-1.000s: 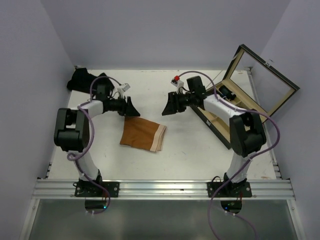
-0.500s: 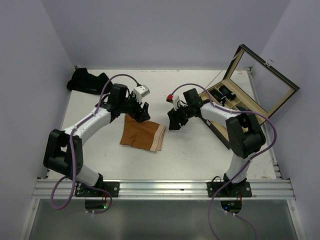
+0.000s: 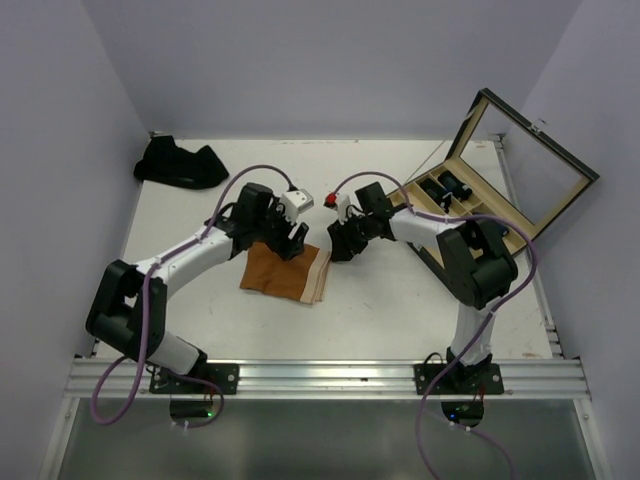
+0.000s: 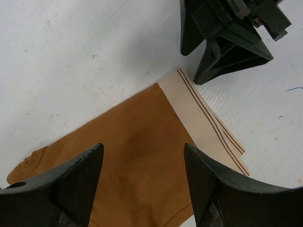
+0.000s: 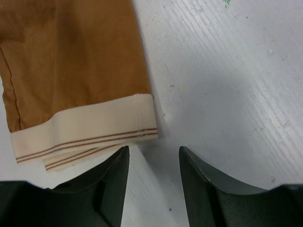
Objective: Roll the underwear
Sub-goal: Fold the underwear
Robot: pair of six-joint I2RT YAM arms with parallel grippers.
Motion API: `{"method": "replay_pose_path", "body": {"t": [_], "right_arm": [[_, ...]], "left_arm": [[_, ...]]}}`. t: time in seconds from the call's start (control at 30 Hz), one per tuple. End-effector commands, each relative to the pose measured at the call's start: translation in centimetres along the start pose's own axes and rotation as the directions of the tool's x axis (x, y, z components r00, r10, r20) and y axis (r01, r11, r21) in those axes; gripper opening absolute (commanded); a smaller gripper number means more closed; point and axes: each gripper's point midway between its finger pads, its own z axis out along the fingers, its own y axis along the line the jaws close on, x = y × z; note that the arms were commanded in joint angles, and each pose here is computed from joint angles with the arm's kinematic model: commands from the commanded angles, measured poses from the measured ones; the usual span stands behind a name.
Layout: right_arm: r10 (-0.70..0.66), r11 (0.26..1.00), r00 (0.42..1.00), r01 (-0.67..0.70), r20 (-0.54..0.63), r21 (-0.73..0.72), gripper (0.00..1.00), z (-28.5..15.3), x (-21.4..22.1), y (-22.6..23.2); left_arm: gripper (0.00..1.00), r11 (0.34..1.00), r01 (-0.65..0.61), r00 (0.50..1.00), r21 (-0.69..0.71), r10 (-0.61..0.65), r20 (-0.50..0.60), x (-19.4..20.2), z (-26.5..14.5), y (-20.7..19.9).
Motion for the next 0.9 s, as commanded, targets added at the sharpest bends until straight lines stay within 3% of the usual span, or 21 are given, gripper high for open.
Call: {"method": "replay_pose_path", "body": {"t": [0.0, 0.2, 0.37, 0.57, 0.87], "right_arm": [[0.002, 1.000, 1.000, -0.003, 0.025, 0.030, 0.50, 1.7, -0.5, -0.5], [0.039, 0.999, 0.999, -0.039, 0.008, 0.000, 0.43, 3.3, 1.2, 0.0], [0.078, 0.996, 0.995, -0.075, 0.060, -0.043, 0.40, 2.8, 1.2, 1.4], [0.222, 0.971, 0.970, -0.212, 0.095, -0.108, 0.45, 3.1, 1.3, 2.8], [0.401, 0.916, 0.912, -0.399, 0.087, -0.039, 0.38, 4.2, 3.8, 1.9]], "left_arm": [[0.72, 0.998, -0.048, 0.997, -0.029, 0.049, 0.053, -1.0, -0.9, 0.3], [0.71, 0.996, -0.087, 0.996, -0.028, 0.088, 0.027, 0.1, -1.2, -0.2], [0.70, 0.994, -0.109, 0.994, -0.012, 0.109, -0.002, 1.0, -0.9, -1.0], [0.74, 0.989, -0.147, 0.989, -0.016, 0.146, -0.025, 1.4, -0.2, -2.5], [0.79, 0.980, -0.188, 0.980, -0.064, 0.183, -0.073, 2.1, 1.9, -4.3]]}}
